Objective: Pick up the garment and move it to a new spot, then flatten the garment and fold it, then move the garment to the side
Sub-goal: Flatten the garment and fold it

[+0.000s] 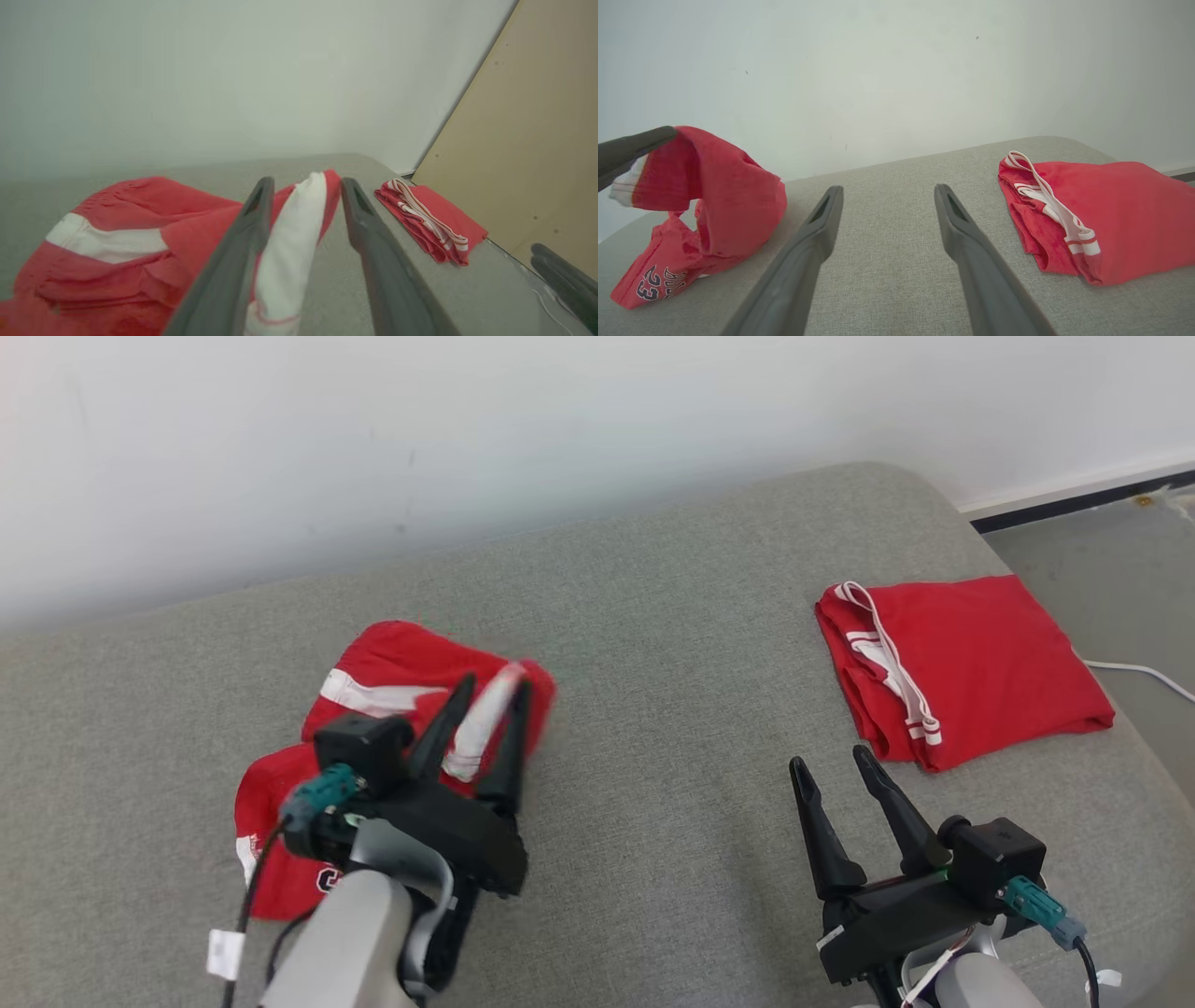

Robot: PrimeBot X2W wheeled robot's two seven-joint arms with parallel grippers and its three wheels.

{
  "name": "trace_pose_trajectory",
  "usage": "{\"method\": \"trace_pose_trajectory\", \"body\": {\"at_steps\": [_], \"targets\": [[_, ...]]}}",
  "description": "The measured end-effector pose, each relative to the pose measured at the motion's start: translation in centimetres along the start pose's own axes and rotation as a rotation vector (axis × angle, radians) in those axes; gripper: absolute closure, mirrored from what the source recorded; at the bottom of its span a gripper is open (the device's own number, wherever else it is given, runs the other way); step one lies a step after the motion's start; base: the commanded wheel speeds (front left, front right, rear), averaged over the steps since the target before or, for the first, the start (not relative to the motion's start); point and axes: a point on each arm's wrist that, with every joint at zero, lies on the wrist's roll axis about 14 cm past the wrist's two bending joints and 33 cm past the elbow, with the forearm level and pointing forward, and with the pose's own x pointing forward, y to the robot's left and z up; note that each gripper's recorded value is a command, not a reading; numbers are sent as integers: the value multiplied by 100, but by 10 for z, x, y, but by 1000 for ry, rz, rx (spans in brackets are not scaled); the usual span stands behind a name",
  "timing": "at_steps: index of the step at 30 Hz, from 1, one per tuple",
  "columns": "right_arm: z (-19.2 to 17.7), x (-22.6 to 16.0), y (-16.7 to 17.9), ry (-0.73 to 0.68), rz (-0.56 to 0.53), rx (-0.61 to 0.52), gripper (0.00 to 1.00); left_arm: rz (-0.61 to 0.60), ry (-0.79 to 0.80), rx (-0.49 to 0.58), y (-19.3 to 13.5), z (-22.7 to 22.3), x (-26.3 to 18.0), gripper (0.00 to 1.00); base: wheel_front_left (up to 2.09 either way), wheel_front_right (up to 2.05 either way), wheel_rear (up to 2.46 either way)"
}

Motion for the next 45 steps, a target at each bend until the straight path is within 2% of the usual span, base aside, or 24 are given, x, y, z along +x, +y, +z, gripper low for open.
{"method": "trace_pose_trajectory", "body": {"at_steps": [5, 12, 20, 27, 37, 45], "targets": [[-1, 4, 4, 2, 15, 1, 0, 17, 42, -78, -5, -20, -10, 0, 0, 0, 0], [-7, 8, 12, 15, 39, 9, 0, 91, 23, -102, 8, -28, -32, 0, 0, 0, 0], [-7, 14, 22, 14, 73, 3, 0, 243, -75, -1, 55, -8, -74, 0, 0, 0, 0], [-11, 11, 25, 24, 85, 5, 0, 373, -199, 99, 85, 29, -122, 0, 0, 0, 0], [-15, 2, 22, 39, 81, -5, 0, 554, -158, 186, 123, 20, -191, 0, 0, 0, 0], [-17, -3, 19, 44, 70, -4, 0, 593, -133, 191, 128, 12, -208, 0, 0, 0, 0]]}}
